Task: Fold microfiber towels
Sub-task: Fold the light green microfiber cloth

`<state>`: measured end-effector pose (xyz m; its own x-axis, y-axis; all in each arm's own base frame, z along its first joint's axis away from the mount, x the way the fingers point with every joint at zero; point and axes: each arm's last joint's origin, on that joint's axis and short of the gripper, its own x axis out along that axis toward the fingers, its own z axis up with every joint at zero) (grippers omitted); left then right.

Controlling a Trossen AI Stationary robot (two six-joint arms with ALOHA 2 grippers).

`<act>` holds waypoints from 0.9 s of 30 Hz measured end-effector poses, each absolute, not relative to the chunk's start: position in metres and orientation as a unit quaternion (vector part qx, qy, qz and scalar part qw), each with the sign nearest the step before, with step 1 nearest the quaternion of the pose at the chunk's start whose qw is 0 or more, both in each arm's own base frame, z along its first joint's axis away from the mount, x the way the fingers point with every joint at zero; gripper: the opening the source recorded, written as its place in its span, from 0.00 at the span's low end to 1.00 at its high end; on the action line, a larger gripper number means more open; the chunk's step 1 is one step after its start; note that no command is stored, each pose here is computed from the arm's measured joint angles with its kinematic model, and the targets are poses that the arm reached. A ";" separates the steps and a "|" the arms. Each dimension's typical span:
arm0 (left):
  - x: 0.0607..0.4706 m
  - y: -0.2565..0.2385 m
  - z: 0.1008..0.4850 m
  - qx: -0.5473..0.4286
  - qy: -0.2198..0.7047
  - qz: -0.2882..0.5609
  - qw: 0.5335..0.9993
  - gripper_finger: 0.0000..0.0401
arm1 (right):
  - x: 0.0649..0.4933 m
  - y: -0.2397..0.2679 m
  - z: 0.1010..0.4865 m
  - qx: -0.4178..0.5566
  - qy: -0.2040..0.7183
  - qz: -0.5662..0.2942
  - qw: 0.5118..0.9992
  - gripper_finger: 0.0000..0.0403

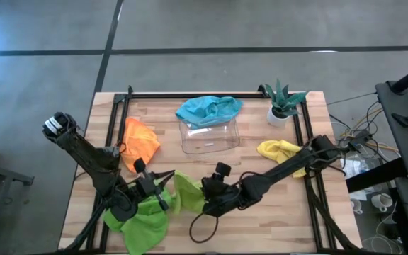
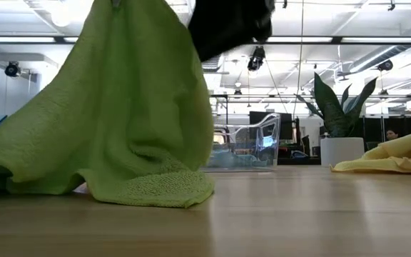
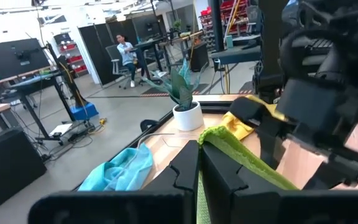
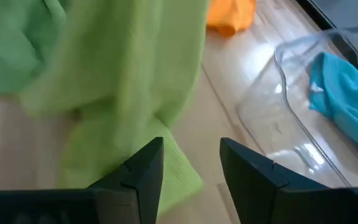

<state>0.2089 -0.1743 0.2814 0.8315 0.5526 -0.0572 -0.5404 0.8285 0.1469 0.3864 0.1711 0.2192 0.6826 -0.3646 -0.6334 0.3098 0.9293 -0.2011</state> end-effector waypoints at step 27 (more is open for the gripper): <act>0.210 -0.166 0.269 0.082 0.058 0.306 0.947 0.00 | 0.390 0.237 0.204 -0.087 0.265 -0.049 0.959 0.38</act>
